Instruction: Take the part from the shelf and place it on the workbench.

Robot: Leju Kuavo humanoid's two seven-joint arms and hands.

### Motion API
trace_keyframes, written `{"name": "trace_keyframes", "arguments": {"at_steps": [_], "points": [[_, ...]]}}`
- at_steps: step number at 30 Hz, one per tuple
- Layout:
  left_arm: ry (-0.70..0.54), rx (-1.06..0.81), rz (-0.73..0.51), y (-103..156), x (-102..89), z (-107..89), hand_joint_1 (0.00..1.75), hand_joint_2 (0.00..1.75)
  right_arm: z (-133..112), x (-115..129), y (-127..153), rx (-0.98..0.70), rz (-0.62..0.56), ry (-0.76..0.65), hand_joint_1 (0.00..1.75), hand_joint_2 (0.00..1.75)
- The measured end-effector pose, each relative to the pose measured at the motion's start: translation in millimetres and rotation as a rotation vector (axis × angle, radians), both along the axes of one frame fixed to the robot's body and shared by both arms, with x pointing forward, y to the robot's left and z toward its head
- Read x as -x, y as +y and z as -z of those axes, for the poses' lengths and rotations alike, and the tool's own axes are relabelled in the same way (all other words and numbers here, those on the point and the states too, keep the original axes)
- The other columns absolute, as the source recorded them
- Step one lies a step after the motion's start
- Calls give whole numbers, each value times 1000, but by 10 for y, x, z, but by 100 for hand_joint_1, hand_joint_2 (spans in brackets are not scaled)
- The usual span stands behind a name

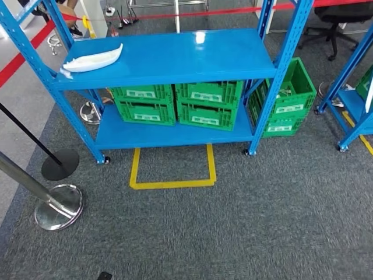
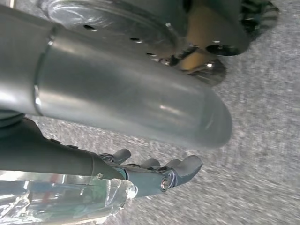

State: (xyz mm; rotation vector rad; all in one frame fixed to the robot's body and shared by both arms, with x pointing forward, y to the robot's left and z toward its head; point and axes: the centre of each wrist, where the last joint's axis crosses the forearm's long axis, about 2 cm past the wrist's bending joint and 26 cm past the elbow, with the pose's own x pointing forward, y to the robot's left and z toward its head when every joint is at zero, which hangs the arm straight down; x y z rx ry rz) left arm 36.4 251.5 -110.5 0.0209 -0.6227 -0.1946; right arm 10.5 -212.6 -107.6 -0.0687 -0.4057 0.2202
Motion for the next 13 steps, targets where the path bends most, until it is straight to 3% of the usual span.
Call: {"name": "trace_keyframes", "arguments": {"at_steps": [13], "points": [[-1,-1,2,-6,-5,-1,0,0,-2,-23,2,0,-7,-12,0,0]]}}
